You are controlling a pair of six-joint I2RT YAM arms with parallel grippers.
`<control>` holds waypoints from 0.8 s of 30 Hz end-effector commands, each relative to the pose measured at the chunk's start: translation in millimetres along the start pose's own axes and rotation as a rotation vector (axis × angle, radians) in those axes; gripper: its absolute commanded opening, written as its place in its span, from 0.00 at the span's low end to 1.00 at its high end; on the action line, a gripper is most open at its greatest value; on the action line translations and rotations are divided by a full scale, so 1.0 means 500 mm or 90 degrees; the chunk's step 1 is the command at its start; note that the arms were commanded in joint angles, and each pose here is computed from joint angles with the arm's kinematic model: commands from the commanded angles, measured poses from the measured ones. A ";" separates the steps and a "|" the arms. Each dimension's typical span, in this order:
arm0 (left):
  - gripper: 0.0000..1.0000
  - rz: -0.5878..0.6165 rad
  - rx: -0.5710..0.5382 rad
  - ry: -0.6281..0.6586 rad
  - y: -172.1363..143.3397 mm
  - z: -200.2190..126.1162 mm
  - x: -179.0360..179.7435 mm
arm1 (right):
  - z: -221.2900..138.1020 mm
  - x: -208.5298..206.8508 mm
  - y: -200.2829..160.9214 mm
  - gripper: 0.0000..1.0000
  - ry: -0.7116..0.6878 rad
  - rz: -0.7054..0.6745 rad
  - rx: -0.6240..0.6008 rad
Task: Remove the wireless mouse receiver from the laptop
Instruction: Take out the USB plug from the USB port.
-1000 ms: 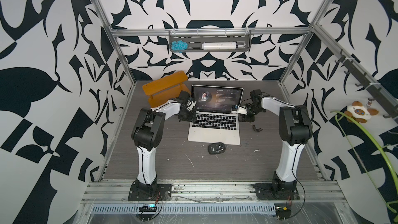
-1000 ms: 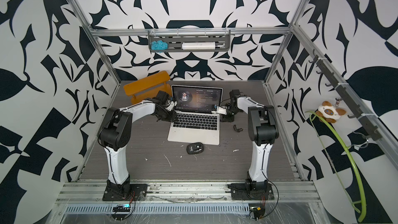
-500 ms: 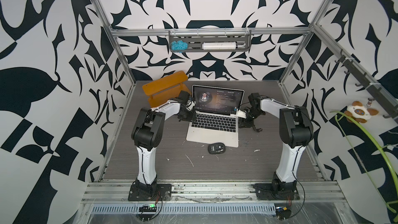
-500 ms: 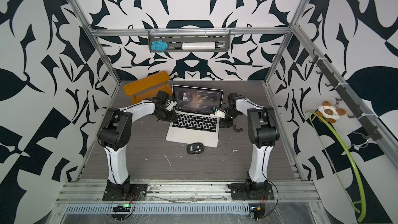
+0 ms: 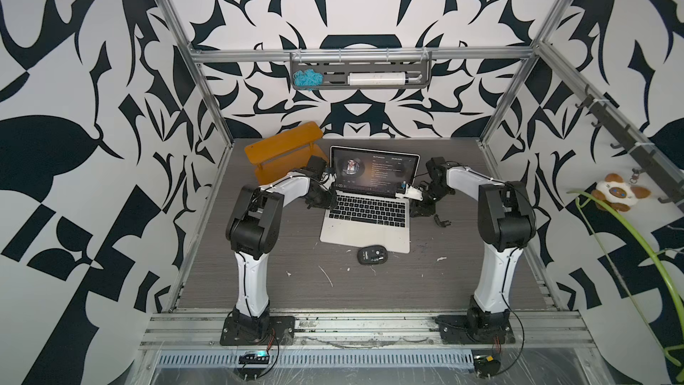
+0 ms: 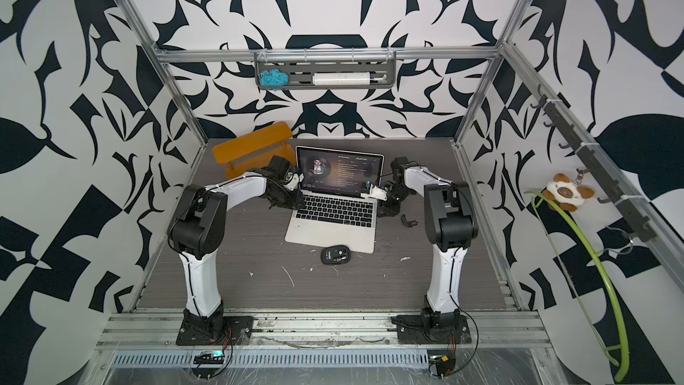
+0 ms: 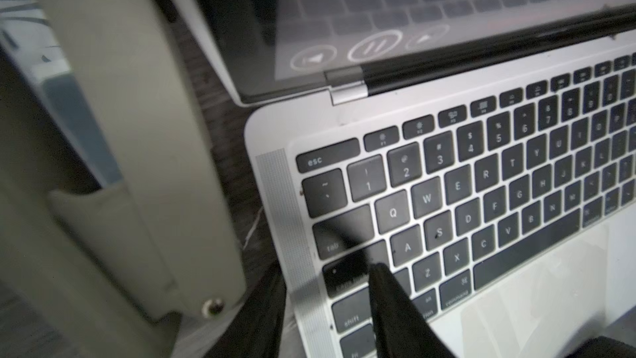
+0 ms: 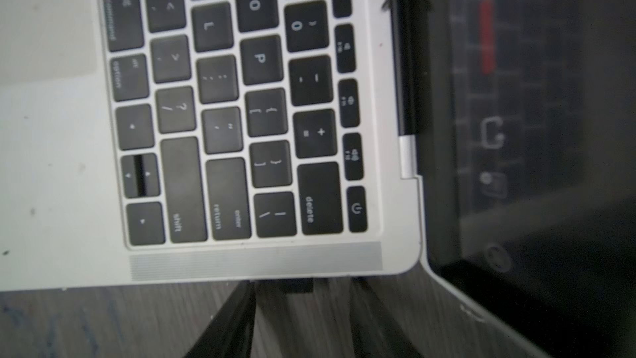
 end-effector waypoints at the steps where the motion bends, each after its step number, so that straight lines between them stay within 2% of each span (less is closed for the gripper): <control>1: 0.45 -0.013 0.073 -0.004 -0.045 0.036 0.008 | 0.044 -0.002 0.016 0.49 0.023 -0.024 -0.017; 4: 0.45 -0.013 0.075 -0.004 -0.046 0.038 0.008 | 0.046 -0.009 0.029 0.45 0.031 -0.031 -0.030; 5: 0.45 -0.014 0.076 -0.004 -0.047 0.039 0.009 | 0.049 -0.007 0.035 0.41 0.037 -0.035 -0.032; 7: 0.45 -0.014 0.077 -0.004 -0.048 0.041 0.009 | 0.059 0.002 0.045 0.24 0.049 -0.041 -0.032; 10: 0.45 -0.014 0.078 -0.004 -0.048 0.041 0.009 | 0.067 0.013 0.058 0.13 0.058 -0.044 -0.038; 18: 0.45 -0.018 0.089 -0.004 -0.055 0.053 0.013 | 0.067 0.036 0.059 0.00 0.046 -0.031 -0.046; 24: 0.45 -0.019 0.093 -0.003 -0.057 0.058 0.015 | 0.064 0.049 0.051 0.00 0.040 -0.018 -0.039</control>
Point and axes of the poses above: each gripper's point midway between its finger pads, its own z axis out along the fingers, its own x axis along the line the jaws close on, y = z × x, the point moved 6 cm from there along -z, back along the fingers, and after that the axes turned 1 degree about z, right-handed, at the moved point
